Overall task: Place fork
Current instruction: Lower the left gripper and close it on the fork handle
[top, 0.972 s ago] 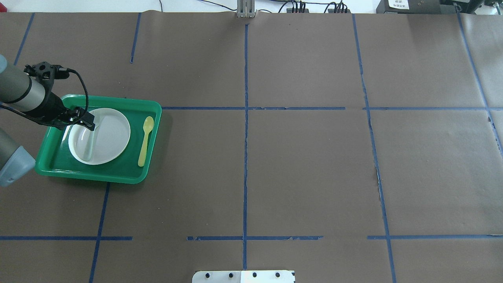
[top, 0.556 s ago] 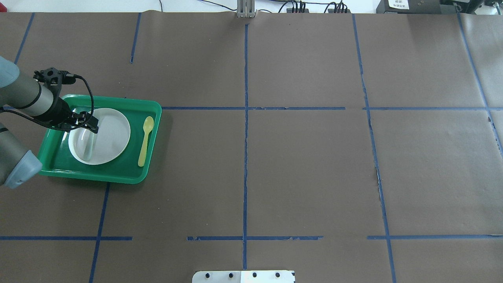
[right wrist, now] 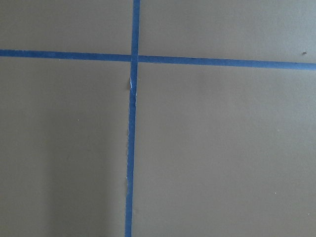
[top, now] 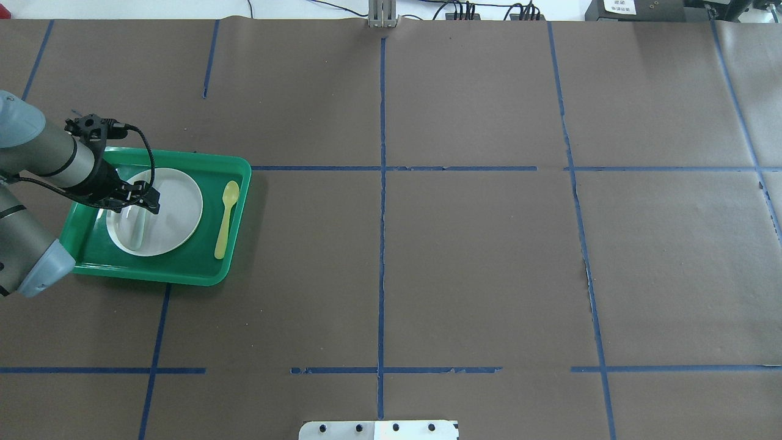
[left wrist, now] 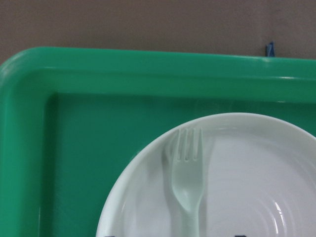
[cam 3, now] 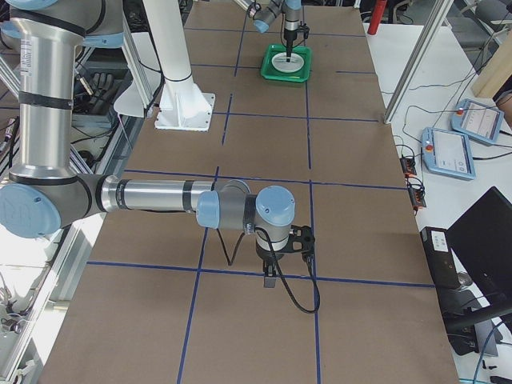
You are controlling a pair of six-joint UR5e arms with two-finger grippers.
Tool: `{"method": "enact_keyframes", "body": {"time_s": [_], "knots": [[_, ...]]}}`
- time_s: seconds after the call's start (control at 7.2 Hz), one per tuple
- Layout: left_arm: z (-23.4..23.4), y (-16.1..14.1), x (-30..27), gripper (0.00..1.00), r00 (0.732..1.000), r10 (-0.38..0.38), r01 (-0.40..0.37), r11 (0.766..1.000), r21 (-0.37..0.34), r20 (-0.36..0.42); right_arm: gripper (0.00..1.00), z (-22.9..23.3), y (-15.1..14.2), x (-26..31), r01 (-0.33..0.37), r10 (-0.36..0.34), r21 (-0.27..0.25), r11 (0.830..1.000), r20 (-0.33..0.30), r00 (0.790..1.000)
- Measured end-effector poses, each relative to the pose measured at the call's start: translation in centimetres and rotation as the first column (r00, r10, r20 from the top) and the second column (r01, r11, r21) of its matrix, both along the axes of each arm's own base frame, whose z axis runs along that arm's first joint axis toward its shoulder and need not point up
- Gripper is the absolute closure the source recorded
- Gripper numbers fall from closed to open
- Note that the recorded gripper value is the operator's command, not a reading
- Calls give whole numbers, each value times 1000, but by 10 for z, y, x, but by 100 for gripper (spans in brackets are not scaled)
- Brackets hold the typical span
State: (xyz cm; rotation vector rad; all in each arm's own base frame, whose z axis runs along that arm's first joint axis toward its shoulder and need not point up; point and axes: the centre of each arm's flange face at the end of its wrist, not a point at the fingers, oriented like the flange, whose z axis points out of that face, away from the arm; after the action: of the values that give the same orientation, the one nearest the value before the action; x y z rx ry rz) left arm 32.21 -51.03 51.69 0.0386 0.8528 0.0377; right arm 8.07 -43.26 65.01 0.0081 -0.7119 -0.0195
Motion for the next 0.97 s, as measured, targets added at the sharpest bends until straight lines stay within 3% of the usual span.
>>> {"method": "enact_keyframes", "body": {"time_s": [0.28,0.56,0.97], "knots": [[-2,1,4,53,1000,0,0,1000,-4,-2,0,0,0,0,0,0,0,1000,0,1000],[0,1,5,63,1000,-5,5,1000,-13,1,0,0,0,0,1,-1,0,1000,0,1000],[3,-1,6,100,1000,-7,7,1000,-16,0,0,0,0,0,1,-1,1,1000,0,1000]]}}
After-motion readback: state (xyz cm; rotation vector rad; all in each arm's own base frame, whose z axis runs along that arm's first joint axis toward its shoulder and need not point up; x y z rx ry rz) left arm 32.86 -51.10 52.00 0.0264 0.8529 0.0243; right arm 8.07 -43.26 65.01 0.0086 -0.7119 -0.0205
